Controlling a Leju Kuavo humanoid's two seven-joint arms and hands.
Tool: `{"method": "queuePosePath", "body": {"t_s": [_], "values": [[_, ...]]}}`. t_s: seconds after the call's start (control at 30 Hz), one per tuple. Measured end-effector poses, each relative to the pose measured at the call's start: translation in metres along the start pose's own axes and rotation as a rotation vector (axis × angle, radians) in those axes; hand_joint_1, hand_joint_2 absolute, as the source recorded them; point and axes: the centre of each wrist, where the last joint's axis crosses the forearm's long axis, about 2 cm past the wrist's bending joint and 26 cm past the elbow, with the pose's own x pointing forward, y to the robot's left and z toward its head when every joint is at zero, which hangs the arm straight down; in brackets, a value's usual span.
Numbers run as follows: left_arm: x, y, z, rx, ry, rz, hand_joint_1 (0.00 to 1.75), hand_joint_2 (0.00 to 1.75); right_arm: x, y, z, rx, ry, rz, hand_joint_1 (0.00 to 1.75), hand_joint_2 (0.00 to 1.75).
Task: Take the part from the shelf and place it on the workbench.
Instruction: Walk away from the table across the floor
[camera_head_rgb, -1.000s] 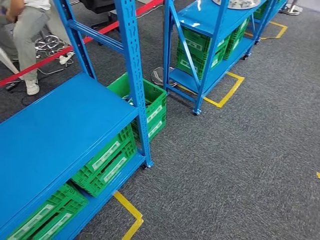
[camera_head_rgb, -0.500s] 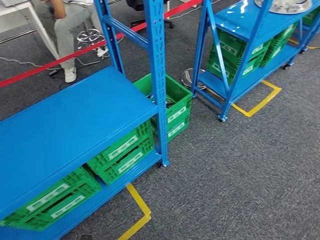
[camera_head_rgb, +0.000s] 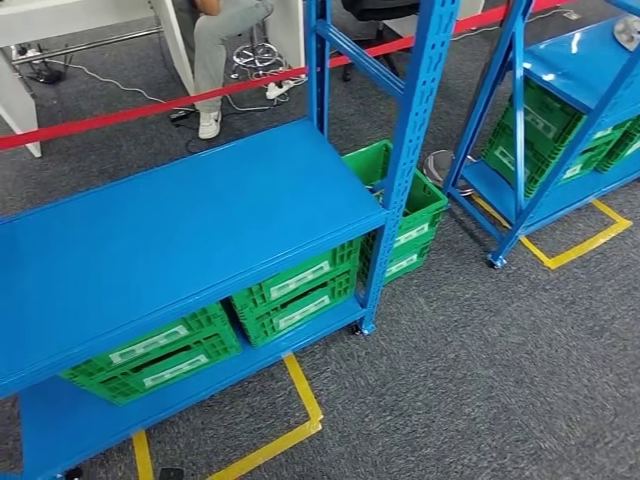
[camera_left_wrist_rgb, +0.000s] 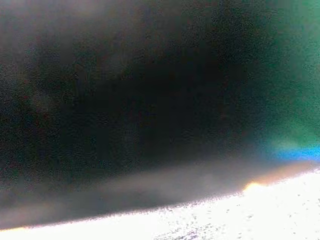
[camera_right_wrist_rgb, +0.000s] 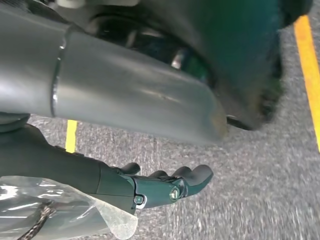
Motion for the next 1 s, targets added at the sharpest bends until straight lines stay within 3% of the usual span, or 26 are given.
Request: {"method": "queuePosePath", "body": {"t_s": [1.0], "values": [[-0.0012, 0.0004, 0.0004, -0.001, -0.002, -0.014, 0.0, 0.0, 0.0001, 0.0018, 0.0, 0.005, -0.006, -0.002, 0.0, 0.0]]}}
